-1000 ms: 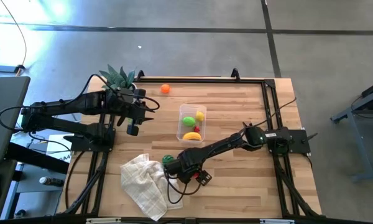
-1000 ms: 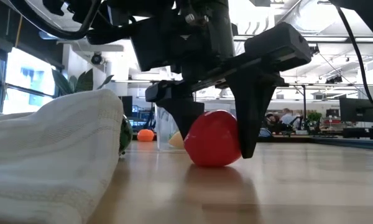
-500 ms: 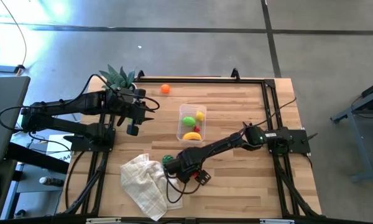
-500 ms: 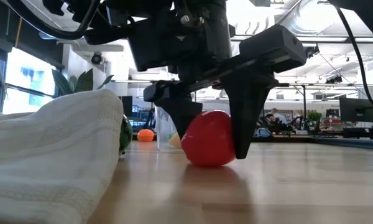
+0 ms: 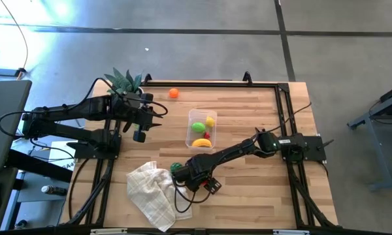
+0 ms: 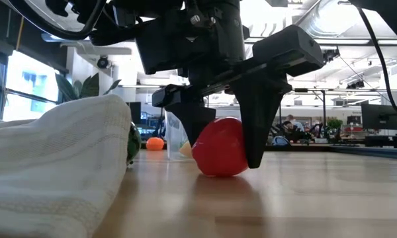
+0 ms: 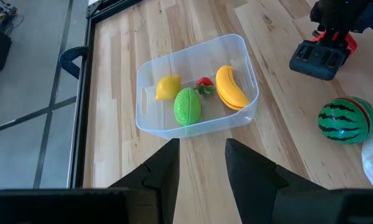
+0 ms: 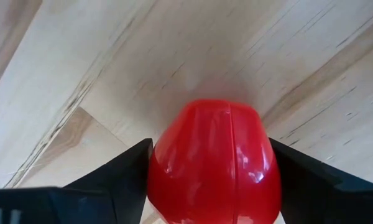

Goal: Pick and placing Produce into tupperware
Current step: Put the red apple into the transparent bin

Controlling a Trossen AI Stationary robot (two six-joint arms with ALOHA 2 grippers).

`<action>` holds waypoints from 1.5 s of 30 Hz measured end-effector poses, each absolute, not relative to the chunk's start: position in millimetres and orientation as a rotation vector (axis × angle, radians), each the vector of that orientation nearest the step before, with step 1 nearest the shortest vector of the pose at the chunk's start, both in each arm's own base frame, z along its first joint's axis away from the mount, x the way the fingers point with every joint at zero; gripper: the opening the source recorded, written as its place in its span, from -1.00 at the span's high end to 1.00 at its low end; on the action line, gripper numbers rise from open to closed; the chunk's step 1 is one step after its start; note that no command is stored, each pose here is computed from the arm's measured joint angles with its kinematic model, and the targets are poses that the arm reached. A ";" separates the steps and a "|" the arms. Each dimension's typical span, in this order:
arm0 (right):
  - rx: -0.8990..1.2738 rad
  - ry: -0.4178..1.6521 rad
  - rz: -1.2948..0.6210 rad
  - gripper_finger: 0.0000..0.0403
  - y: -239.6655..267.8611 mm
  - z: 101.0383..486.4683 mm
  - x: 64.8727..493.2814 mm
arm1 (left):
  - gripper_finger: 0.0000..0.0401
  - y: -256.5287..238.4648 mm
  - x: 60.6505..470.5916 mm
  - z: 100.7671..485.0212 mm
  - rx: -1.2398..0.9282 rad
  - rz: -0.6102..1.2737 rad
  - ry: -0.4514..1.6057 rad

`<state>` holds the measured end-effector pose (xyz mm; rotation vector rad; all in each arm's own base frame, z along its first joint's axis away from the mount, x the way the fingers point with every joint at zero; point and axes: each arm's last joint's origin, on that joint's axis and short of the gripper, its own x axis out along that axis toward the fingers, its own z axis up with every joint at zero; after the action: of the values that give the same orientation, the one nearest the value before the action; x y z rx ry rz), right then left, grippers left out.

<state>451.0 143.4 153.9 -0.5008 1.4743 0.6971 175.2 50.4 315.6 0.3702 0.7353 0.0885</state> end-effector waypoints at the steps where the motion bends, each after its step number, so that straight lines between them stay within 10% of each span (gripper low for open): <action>1: -0.501 1.474 0.697 -0.31 143.4 153.9 451.0 | 0.41 50.4 175.2 315.6 0.370 0.088 0.735; 18: -0.455 1.426 0.606 -0.30 140.5 194.9 443.3 | 0.41 50.4 175.2 315.6 0.370 0.088 0.735; 45: -0.174 1.008 0.001 -0.30 16.5 395.8 366.6 | 0.41 50.4 175.2 315.7 0.370 0.088 0.735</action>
<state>366.6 16.5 395.8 -0.1743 1.0075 0.0007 175.2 50.4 315.7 0.3701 0.7347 0.0883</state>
